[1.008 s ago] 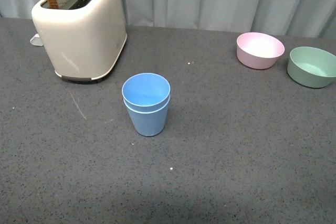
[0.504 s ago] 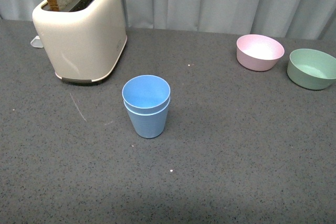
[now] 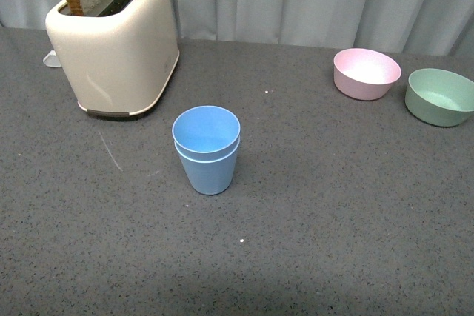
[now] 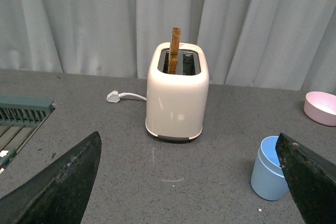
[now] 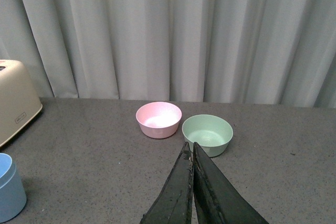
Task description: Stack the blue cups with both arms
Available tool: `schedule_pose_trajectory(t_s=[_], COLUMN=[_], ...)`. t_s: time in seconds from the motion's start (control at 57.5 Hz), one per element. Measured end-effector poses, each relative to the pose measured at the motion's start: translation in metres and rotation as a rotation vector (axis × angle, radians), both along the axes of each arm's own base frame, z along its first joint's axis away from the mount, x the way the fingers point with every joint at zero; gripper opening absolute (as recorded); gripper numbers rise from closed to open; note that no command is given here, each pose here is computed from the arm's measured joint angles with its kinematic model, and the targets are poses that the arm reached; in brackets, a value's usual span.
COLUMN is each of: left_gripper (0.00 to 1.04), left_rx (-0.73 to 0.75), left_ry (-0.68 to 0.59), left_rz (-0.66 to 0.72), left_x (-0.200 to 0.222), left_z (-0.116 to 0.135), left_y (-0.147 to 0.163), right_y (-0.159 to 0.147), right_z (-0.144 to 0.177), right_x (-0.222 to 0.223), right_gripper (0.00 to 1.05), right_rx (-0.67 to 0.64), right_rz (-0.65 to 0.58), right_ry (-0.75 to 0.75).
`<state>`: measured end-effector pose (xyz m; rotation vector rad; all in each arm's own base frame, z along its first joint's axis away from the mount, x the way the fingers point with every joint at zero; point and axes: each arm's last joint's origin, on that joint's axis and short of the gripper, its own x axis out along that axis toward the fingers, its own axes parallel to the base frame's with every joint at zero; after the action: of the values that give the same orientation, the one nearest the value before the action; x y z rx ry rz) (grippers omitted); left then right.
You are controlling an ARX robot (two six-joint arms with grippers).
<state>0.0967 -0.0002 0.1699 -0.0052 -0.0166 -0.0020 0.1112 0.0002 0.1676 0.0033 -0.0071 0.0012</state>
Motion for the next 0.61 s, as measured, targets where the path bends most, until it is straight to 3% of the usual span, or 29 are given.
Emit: schedule_pose_trajectory(t_s=[0.487, 0.608], left_gripper=[0.98, 0.98], left_rx=[0.0, 0.0], left_ry=[0.0, 0.0], left_rz=[0.0, 0.0], left_x=[0.0, 0.0], left_z=[0.0, 0.0], left_y=[0.0, 0.0], right_y=[0.0, 0.0], right_z=[-0.003, -0.003], right_x=[-0.013, -0.013], right_gripper=[0.01, 0.21], right_rx=[-0.001, -0.002], right_rz=[0.003, 0.003], right_ry=[0.007, 0.006])
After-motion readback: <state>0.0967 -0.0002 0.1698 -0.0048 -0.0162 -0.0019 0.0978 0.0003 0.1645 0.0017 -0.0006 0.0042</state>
